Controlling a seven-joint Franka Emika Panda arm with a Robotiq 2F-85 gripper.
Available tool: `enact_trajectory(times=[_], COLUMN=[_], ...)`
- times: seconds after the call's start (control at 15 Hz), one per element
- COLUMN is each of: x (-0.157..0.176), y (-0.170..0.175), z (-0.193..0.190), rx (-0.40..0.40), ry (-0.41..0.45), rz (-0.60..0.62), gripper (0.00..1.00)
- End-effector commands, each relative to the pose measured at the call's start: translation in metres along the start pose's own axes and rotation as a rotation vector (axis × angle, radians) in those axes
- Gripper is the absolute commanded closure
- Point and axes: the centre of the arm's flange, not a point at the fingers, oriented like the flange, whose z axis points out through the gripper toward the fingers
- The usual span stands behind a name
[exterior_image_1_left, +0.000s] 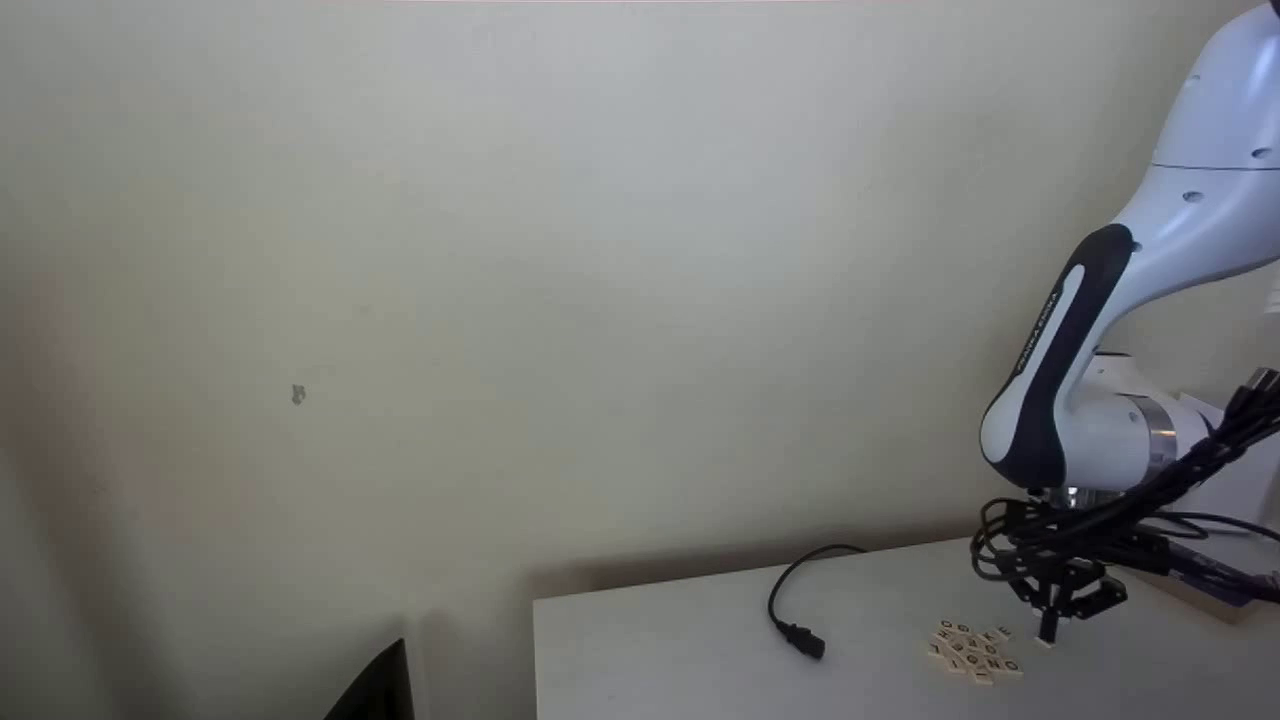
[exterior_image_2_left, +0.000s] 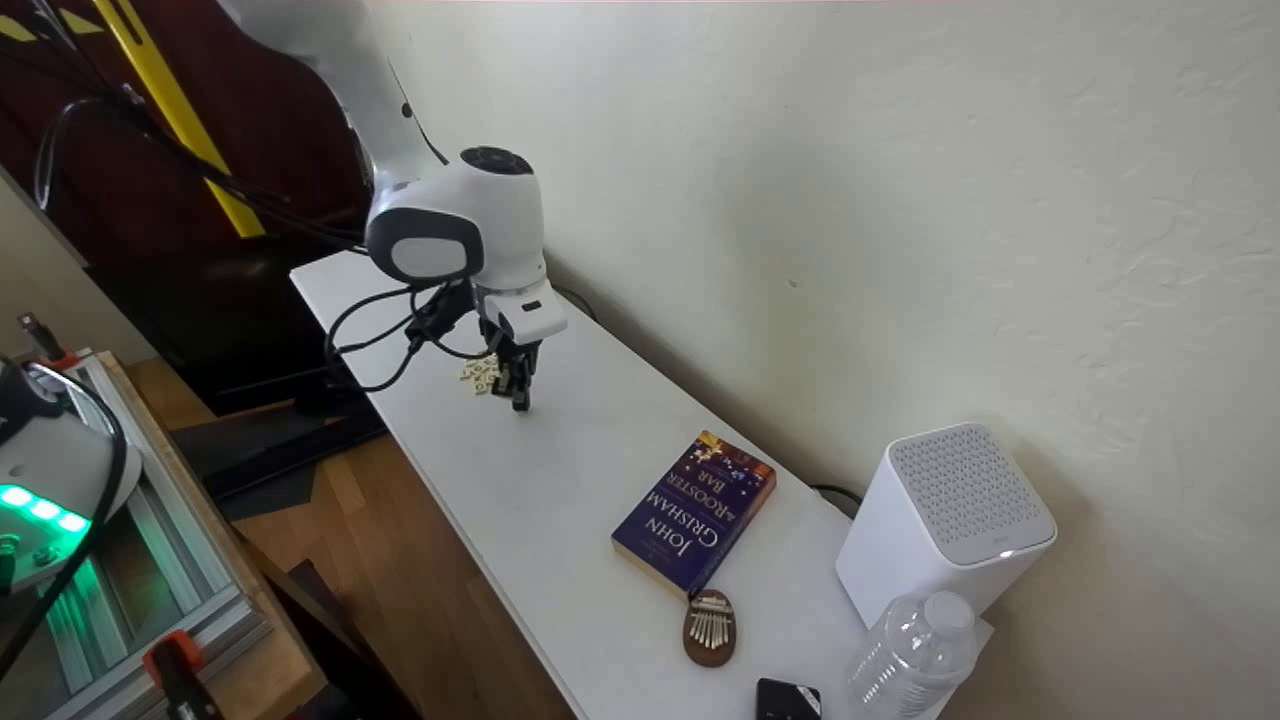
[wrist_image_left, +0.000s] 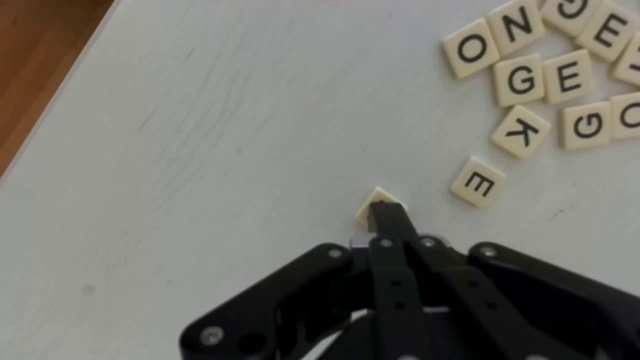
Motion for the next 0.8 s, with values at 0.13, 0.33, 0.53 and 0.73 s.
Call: enact_trajectory(times=[0.13,0.33,0.53,0.73], x=[0.0114,0.0142,0.014,0.0126], y=[-0.0096,-0.0104,-0.0128,-0.0166], z=[0.0139,0.0137,0.0134,0.0134], rx=[0.05,0.073,0.088,0.099], ry=[-0.045,-0.043,-0.054,-0.065], rz=[0.292,0.436,0.531,0.594], gripper=[1.0,1.0,1.0,1.0])
